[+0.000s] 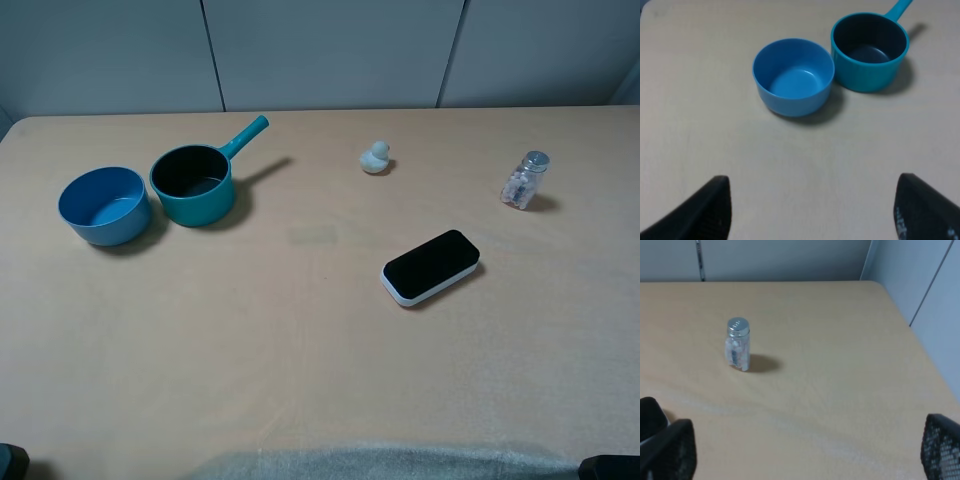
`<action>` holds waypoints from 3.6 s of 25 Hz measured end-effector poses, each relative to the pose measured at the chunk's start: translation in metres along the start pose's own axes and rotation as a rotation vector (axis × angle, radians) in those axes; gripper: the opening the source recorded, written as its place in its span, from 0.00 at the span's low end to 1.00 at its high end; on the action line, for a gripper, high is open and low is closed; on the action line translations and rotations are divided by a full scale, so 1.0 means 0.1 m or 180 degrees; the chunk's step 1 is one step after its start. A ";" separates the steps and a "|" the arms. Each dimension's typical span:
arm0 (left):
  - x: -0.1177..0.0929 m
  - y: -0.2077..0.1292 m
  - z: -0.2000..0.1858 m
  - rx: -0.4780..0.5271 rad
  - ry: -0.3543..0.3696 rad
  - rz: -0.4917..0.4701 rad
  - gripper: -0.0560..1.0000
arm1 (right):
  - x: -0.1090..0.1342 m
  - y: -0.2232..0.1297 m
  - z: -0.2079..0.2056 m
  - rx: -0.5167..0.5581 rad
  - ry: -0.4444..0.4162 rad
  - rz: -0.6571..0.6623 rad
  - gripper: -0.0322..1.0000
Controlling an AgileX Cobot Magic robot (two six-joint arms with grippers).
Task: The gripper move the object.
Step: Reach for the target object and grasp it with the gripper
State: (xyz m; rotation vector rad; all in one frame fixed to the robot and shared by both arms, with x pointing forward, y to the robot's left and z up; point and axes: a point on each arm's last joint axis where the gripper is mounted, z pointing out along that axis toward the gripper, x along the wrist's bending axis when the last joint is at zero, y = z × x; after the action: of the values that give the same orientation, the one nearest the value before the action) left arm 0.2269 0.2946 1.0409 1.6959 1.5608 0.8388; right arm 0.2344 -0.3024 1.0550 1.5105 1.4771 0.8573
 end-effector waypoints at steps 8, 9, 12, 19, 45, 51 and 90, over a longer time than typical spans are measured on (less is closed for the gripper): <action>0.00 0.00 0.00 0.0003 0.0000 0.0000 0.75 | 0.00 0.00 0.00 0.0000 0.0000 0.0000 0.69; 0.00 0.00 0.00 0.0003 0.0000 0.0000 0.75 | 0.00 0.00 0.00 0.0000 0.0000 0.0000 0.69; 0.00 0.00 0.00 0.0003 0.0000 0.0000 0.75 | 0.00 0.00 0.00 0.0000 0.0000 0.0000 0.69; 0.00 0.00 0.00 0.0003 0.0000 0.0000 0.75 | 0.00 0.00 0.00 0.0000 0.0000 0.0000 0.69; 0.00 0.00 0.00 0.0003 0.0000 0.0000 0.75 | 0.00 0.00 0.00 0.0000 0.0000 0.0008 0.69; 0.00 0.00 0.00 0.0003 0.0000 0.0000 0.75 | 0.00 0.08 0.20 0.0440 0.0028 0.0043 0.69; 0.00 0.00 0.00 0.0003 0.0000 0.0000 0.75 | 0.63 1.04 3.07 0.2802 0.0670 0.0394 0.69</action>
State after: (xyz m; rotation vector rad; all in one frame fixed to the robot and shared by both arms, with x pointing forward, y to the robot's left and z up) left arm 0.2269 0.2946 1.0408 1.6965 1.5613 0.8382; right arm 0.5600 -0.2664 1.0156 2.2024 2.0852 0.4370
